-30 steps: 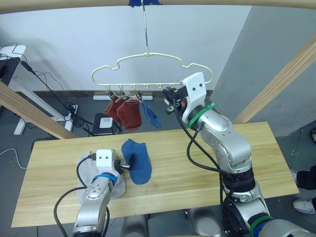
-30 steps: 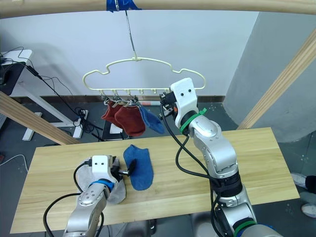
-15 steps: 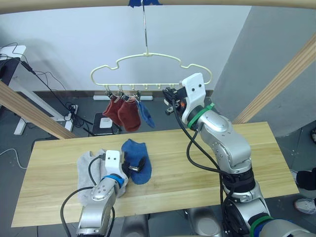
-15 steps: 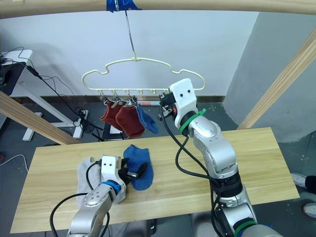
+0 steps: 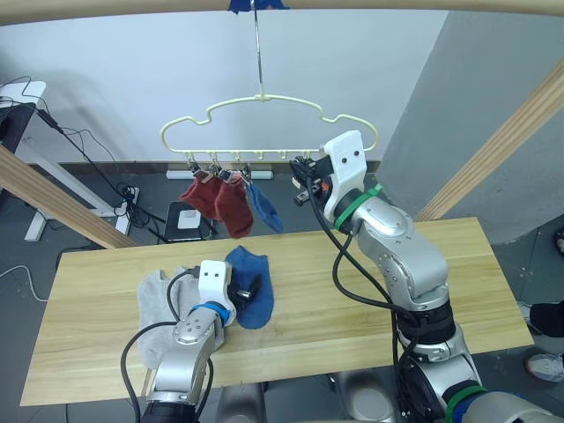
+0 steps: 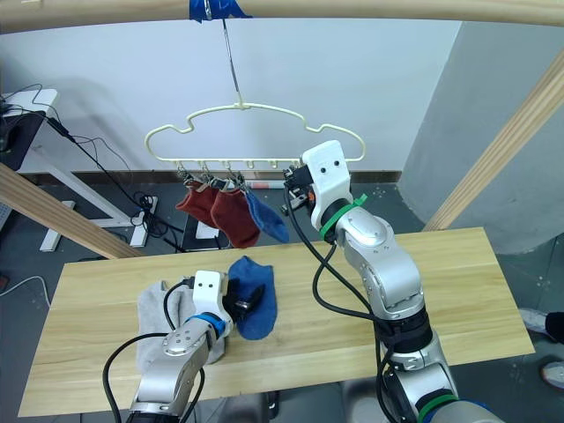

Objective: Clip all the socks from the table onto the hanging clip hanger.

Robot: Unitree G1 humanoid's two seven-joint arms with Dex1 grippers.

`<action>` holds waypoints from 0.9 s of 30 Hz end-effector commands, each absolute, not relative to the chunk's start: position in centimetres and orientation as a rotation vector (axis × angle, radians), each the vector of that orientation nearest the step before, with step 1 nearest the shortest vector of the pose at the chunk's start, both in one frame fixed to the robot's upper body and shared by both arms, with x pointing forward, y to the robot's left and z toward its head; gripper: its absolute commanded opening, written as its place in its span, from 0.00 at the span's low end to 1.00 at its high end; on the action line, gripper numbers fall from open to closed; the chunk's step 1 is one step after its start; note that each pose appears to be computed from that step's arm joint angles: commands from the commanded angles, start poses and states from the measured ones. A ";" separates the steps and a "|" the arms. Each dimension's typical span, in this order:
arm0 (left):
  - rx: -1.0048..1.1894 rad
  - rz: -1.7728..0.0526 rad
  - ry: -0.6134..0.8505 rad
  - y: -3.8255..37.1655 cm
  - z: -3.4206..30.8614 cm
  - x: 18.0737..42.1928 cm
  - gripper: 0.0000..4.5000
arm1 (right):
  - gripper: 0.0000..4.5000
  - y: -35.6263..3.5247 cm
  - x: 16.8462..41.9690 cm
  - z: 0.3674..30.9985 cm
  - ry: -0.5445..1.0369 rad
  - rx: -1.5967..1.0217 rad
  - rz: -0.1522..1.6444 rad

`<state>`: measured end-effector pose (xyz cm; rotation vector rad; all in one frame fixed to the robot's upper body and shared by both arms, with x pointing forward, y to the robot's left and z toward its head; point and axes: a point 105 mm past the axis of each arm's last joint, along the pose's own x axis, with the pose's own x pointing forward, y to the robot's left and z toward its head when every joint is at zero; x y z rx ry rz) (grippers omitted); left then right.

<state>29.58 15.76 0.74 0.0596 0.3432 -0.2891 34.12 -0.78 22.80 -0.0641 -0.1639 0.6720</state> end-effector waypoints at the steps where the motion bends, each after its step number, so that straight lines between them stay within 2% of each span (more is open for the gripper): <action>1: 0.048 -0.322 0.367 15.2 0.1 29.0 0.52 | 0.01 -0.7 33.2 24.3 -0.227 -0.037 0.689; 10: 0.033 -0.377 0.341 15.0 0.4 28.9 0.00 | 0.01 -0.8 33.2 24.2 -0.222 -0.036 0.685; 15: -0.001 -0.426 0.271 14.5 1.7 28.9 0.00 | 0.01 -0.8 33.1 24.2 -0.224 -0.041 0.685; 20: -0.013 -0.435 0.128 14.9 4.0 29.1 0.00 | 0.01 -0.8 33.1 24.2 -0.227 -0.046 0.684; 27: -0.014 -0.432 0.073 15.7 4.7 28.4 0.00 | 0.01 -0.8 33.1 24.2 -0.229 -0.048 0.680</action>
